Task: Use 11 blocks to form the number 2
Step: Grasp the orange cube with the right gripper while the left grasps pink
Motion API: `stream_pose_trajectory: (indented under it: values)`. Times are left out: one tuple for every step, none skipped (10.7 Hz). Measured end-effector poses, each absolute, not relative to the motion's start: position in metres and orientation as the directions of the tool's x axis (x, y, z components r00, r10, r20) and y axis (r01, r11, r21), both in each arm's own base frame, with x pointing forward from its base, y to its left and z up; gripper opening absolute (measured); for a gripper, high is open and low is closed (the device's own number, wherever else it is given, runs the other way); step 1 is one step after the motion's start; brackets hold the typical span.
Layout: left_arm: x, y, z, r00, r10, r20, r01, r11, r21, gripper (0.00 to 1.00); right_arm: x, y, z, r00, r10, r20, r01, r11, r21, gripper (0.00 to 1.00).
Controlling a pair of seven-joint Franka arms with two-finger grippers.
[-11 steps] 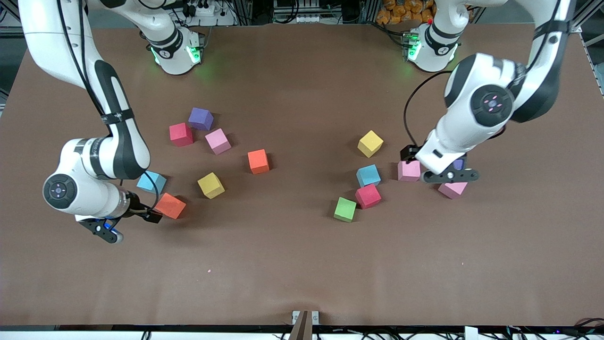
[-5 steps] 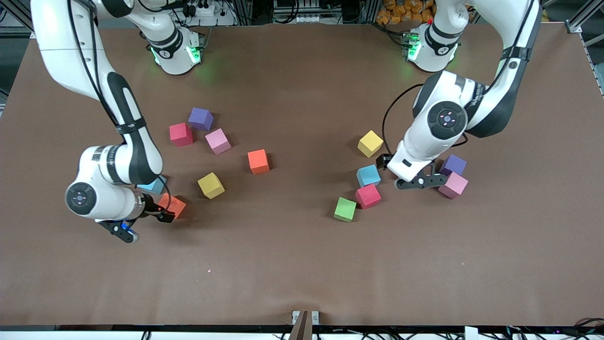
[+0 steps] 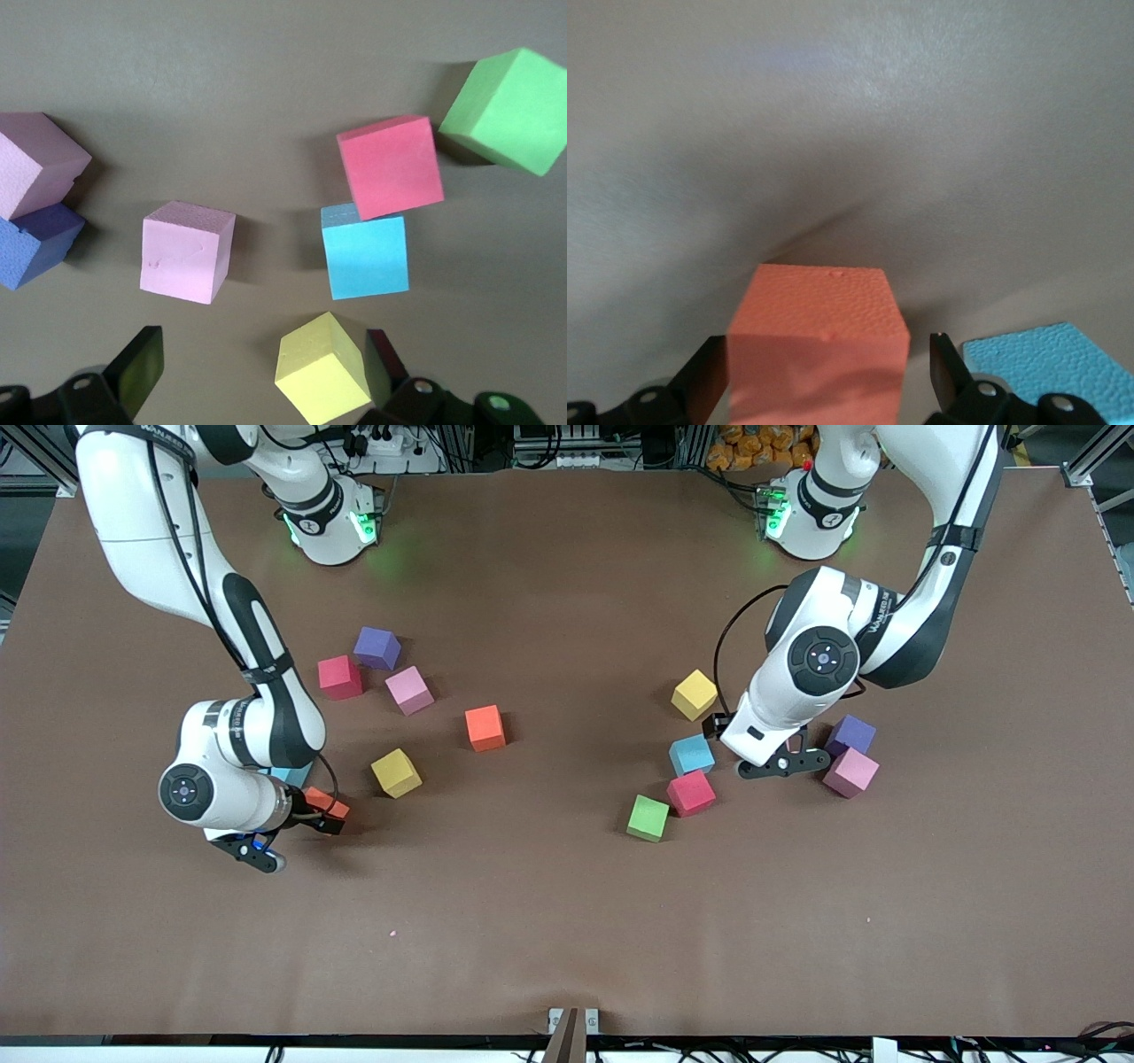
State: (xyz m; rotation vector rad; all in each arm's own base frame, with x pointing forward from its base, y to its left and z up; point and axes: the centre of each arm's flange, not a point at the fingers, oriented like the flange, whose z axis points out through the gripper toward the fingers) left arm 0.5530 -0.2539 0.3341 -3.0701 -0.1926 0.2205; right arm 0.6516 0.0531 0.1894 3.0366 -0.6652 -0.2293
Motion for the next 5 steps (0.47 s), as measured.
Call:
stream_pose_trajectory:
  values:
    - [0.551, -0.249, 0.323, 0.982, 0.134, -0.135, 0.126, -0.99, -0.064, 1.0, 0.651, 0.053, 0.189, 0.901, -0.412, -0.138, -0.409, -0.911, 0.055, 1.0]
    - [0.548, -0.244, 0.311, 0.982, 0.139, -0.129, 0.132, -0.989, -0.062, 1.0, 0.652, 0.053, 0.189, 0.902, -0.411, -0.135, -0.408, -0.912, 0.053, 1.0]
    - [0.546, -0.236, 0.299, 0.984, 0.13, -0.122, 0.122, -0.99, -0.07, 1.0, 0.653, 0.053, 0.19, 0.903, -0.41, -0.128, -0.407, -0.912, 0.05, 1.0]
    - [0.547, -0.228, 0.289, 0.987, 0.111, -0.116, 0.101, -0.991, -0.09, 1.0, 0.653, 0.053, 0.19, 0.904, -0.41, -0.122, -0.408, -0.912, 0.047, 0.89]
    - [0.549, -0.22, 0.28, 0.989, 0.097, -0.115, 0.086, -0.991, -0.103, 1.0, 0.654, 0.053, 0.19, 0.904, -0.41, -0.12, -0.408, -0.912, 0.046, 0.73]
